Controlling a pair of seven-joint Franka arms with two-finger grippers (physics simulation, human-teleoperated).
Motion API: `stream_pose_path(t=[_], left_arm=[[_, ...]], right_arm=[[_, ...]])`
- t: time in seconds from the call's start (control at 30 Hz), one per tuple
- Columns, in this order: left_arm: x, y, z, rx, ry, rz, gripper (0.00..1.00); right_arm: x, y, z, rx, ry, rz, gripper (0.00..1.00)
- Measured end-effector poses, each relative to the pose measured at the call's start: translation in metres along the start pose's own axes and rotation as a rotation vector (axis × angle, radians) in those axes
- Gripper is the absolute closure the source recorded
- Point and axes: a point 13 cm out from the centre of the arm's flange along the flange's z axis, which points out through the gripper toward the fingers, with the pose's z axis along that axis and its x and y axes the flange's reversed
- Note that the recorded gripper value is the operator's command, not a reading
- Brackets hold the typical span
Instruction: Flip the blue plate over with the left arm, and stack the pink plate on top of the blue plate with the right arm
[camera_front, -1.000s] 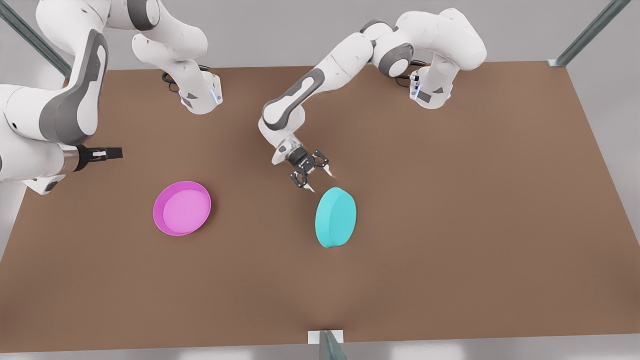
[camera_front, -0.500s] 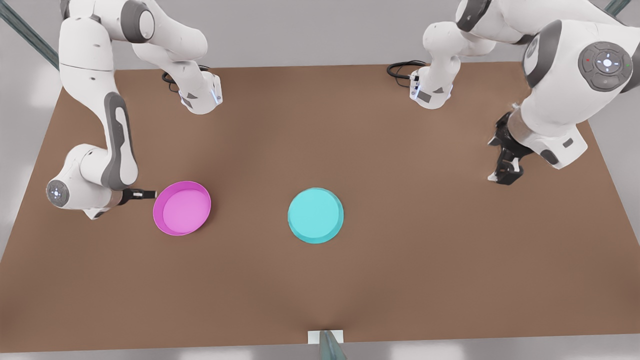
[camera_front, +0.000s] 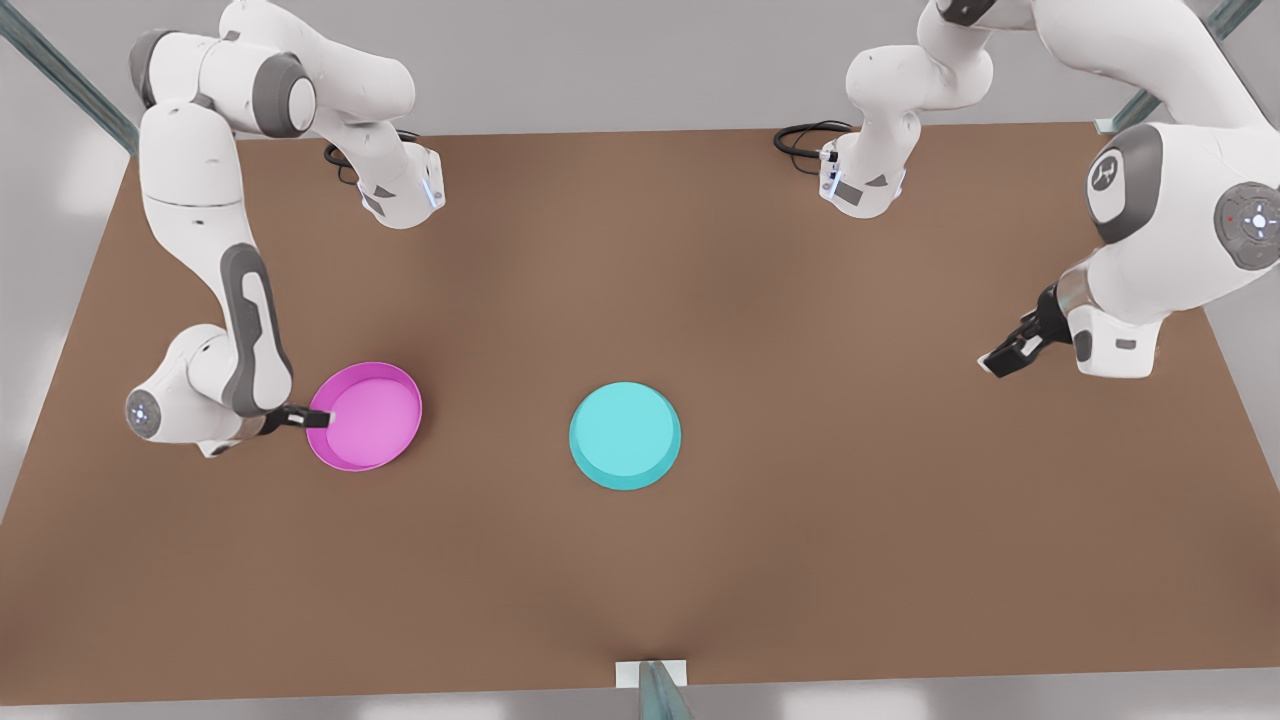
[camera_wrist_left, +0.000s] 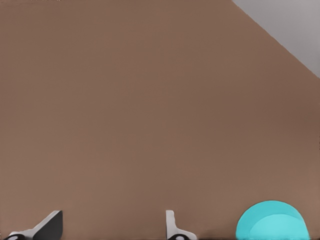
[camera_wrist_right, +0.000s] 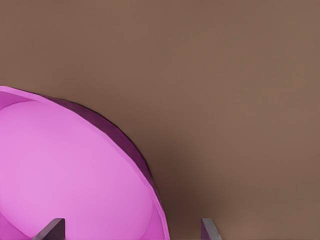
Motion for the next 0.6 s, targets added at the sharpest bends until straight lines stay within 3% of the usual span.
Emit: stream_pose_path(t=[0.2, 0.3, 0.5, 0.6], left_arm=[[0.008, -0.007, -0.001, 0.011, 0.010, 0.176, 0.00], [0.013, -0.008, -0.007, 0.013, -0.001, 0.246, 0.00], [0.019, -0.008, -0.012, 0.011, -0.003, 0.351, 0.00], [0.022, -0.012, -0.011, 0.010, -0.001, 0.397, 0.00]], right_arm=[[-0.003, 0.003, 0.015, -0.010, 0.015, 0.008, 0.00], [-0.003, 0.003, 0.018, -0.011, 0.019, 0.010, 0.24], [-0.005, 0.002, 0.022, -0.010, 0.022, 0.011, 0.44], [-0.005, 0.003, 0.021, -0.011, 0.024, 0.010, 0.65]])
